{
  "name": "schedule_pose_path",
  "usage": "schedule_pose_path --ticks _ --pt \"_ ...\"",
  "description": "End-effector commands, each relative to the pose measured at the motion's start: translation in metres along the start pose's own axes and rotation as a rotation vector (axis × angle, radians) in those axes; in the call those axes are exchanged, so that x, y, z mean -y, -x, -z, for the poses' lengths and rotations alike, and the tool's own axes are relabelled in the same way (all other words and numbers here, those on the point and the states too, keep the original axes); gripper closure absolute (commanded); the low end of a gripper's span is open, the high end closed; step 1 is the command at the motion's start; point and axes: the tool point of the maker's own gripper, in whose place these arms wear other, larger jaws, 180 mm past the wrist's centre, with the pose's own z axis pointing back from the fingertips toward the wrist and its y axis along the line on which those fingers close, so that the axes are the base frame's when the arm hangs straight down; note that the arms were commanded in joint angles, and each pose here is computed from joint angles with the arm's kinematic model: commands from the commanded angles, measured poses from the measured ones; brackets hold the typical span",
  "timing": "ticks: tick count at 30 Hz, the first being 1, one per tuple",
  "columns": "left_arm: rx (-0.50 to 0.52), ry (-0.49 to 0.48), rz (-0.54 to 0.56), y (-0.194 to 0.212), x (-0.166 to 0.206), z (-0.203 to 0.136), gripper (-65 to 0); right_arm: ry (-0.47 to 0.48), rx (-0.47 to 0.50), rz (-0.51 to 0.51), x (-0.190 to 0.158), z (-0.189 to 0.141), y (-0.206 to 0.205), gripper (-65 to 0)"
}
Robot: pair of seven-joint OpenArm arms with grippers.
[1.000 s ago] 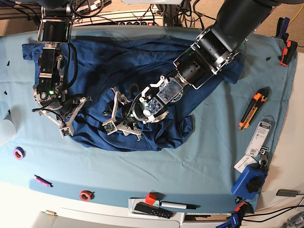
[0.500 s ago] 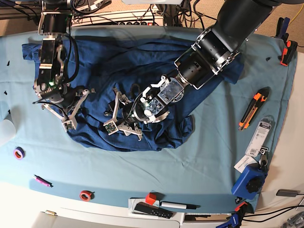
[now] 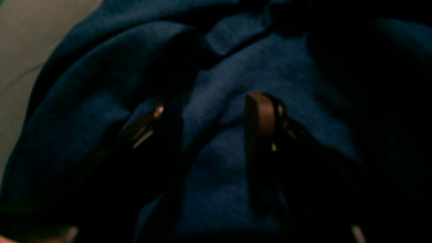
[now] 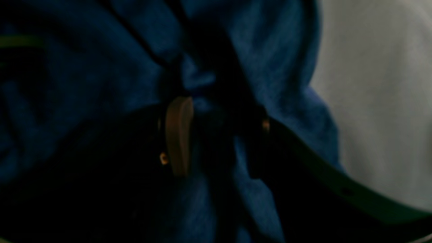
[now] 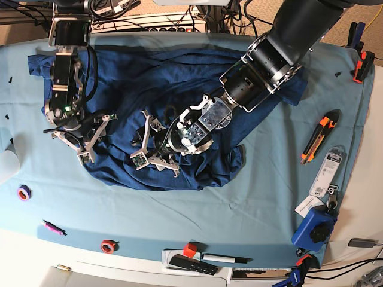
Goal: Layout the t-shirt on the table in an organized manner, then fold the t-shirt properly
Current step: 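Grasp the shirt fabric with the right gripper near the collar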
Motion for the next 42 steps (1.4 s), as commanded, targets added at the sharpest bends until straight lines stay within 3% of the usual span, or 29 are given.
schedule_pose_path --ticks 1,7,12,18,25,30,42 --pt "0.068 -0.009 0.019 -0.029 -0.006 0.000 -29.4 0.021 0.034 0.005 0.011 -0.002 -0.013 -24.5" --pt "0.068 -0.009 0.019 -0.029 -0.006 0.000 -29.4 0.016 0.016 0.014 0.012 0.002 -0.009 -23.7" --pt "0.068 -0.009 0.019 -0.029 -0.006 0.000 -29.4 0.016 0.000 0.013 0.011 0.002 -0.006 0.0" --pt "0.067 -0.008 0.018 -0.028 -0.005 0.000 -29.4 0.022 -0.026 0.006 0.012 -0.002 -0.004 0.0" --pt "0.067 -0.008 0.018 -0.028 -0.005 0.000 -29.4 0.050 0.029 -0.038 0.009 -0.027 -0.022 0.0" --pt "0.067 -0.008 0.018 -0.028 -0.005 0.000 -29.4 0.052 0.016 -0.059 0.003 -0.036 -0.015 0.0" --pt "0.067 -0.008 0.018 -0.028 -0.005 0.000 -29.4 -0.078 -0.044 -0.011 -0.027 -0.034 0.015 0.0"
